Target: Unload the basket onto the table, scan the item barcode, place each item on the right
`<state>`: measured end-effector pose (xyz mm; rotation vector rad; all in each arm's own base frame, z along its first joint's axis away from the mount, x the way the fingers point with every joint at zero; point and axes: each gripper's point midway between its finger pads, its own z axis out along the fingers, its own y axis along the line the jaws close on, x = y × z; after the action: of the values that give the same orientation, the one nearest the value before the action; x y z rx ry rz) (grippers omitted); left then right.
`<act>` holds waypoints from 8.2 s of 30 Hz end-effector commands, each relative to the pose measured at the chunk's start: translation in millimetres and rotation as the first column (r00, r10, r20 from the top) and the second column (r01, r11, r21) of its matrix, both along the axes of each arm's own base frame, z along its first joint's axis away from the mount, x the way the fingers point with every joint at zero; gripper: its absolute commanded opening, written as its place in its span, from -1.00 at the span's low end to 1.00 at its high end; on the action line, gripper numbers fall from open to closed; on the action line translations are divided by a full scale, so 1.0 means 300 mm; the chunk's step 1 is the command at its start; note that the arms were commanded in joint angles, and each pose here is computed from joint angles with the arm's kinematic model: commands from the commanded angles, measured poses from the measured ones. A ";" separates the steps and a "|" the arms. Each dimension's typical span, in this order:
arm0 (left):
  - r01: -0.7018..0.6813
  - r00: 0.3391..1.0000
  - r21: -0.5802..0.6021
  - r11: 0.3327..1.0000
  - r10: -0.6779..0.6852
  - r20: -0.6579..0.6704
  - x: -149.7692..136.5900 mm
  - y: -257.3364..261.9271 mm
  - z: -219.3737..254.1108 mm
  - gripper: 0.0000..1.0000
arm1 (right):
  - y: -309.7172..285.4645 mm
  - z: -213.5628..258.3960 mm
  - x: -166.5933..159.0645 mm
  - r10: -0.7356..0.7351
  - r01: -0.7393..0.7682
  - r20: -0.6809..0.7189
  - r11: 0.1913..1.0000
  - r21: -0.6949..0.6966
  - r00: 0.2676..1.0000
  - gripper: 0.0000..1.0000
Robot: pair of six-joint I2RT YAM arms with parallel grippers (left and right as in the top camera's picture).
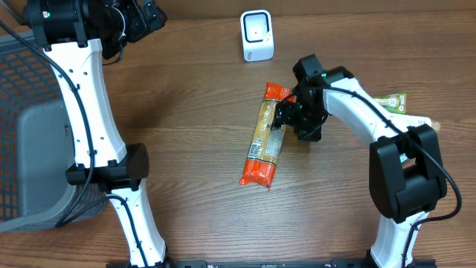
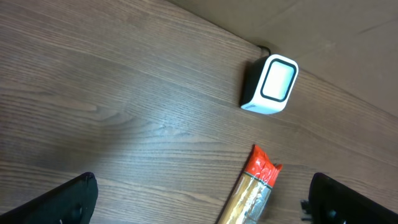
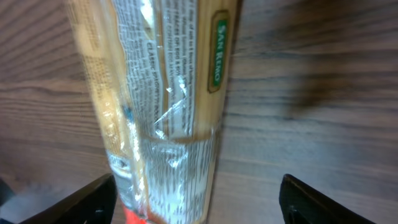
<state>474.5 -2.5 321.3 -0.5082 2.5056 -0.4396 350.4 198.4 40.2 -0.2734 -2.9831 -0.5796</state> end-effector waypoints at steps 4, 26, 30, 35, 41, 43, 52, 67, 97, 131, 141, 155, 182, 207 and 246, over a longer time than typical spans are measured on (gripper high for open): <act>0.000 1.000 -0.009 1.000 0.000 0.005 -0.003 -0.013 0.010 0.99 | 0.045 -0.080 -0.022 -0.083 0.084 -0.013 0.995 0.058 0.996 0.40; 0.000 1.000 -0.009 1.000 0.000 0.005 -0.003 -0.013 0.010 0.99 | 0.105 -0.192 -0.023 -0.169 0.159 0.042 0.972 0.174 0.985 -0.78; 0.000 1.000 -0.009 1.000 0.000 0.005 -0.003 -0.013 0.010 0.99 | 0.162 -0.144 -0.017 -0.054 0.025 0.096 0.961 0.276 0.994 -0.92; 0.000 1.000 -0.009 1.000 0.000 0.005 -0.003 -0.013 0.010 0.99 | 0.245 0.008 -0.027 0.097 -0.170 0.179 0.874 0.456 0.979 -0.92; 0.000 1.000 -0.009 1.000 0.000 0.005 -0.003 -0.013 0.010 0.99 | 0.213 0.288 0.010 0.072 -0.232 0.301 0.811 0.537 0.951 -0.92; 0.000 1.000 -0.009 1.000 0.000 0.005 -0.003 -0.013 0.010 1.00 | 0.201 0.397 0.013 0.056 -0.267 0.365 0.785 0.559 0.929 -0.92; 0.000 1.000 -0.009 1.000 0.000 0.005 -0.003 -0.013 0.010 0.99 | 0.122 0.912 -0.067 -0.031 -0.488 0.591 0.530 0.694 0.806 -0.92; 0.000 1.000 -0.009 1.000 0.000 0.005 -0.003 -0.013 0.010 0.99 | 0.074 1.104 -0.052 -0.085 -0.574 0.657 0.412 0.708 0.749 -0.92; 0.000 1.000 -0.009 1.000 0.000 0.005 -0.003 -0.013 0.010 0.99 | 0.080 0.070 0.060 0.054 -0.097 0.300 0.987 0.131 0.953 -0.85; 0.000 1.000 -0.009 1.000 0.000 0.005 -0.003 -0.013 0.010 0.99 | 0.032 -0.258 0.024 -0.044 0.039 0.044 0.994 0.102 0.998 0.18; 0.000 1.000 -0.009 1.000 0.000 0.005 -0.003 -0.013 0.010 0.99 | 0.154 -0.167 0.012 0.130 -0.151 0.101 0.960 0.236 0.986 -0.92; 0.000 1.000 -0.009 1.000 0.000 0.005 -0.003 -0.013 0.010 0.99 | 0.047 -0.076 0.081 0.386 -0.391 0.203 0.920 -0.016 0.900 0.01; 0.000 1.000 -0.009 1.000 0.000 0.005 -0.003 -0.013 0.010 0.99 | 0.187 -0.165 -0.031 0.485 -0.472 0.131 0.874 -0.116 0.865 0.02; 0.007 1.000 -0.009 1.000 -0.007 0.005 -0.003 -0.024 0.010 1.00 | 0.237 0.551 0.034 0.511 -0.626 0.376 0.712 0.319 0.773 -0.92; 0.007 1.000 -0.009 1.000 -0.007 0.005 -0.003 -0.025 0.010 0.99 | 0.047 1.101 0.462 0.390 -0.010 0.801 0.901 -0.433 0.453 -0.92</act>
<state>474.5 -5.7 321.2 -0.5004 2.5080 -0.4419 477.7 233.3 323.6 0.5312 -3.8513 -0.3380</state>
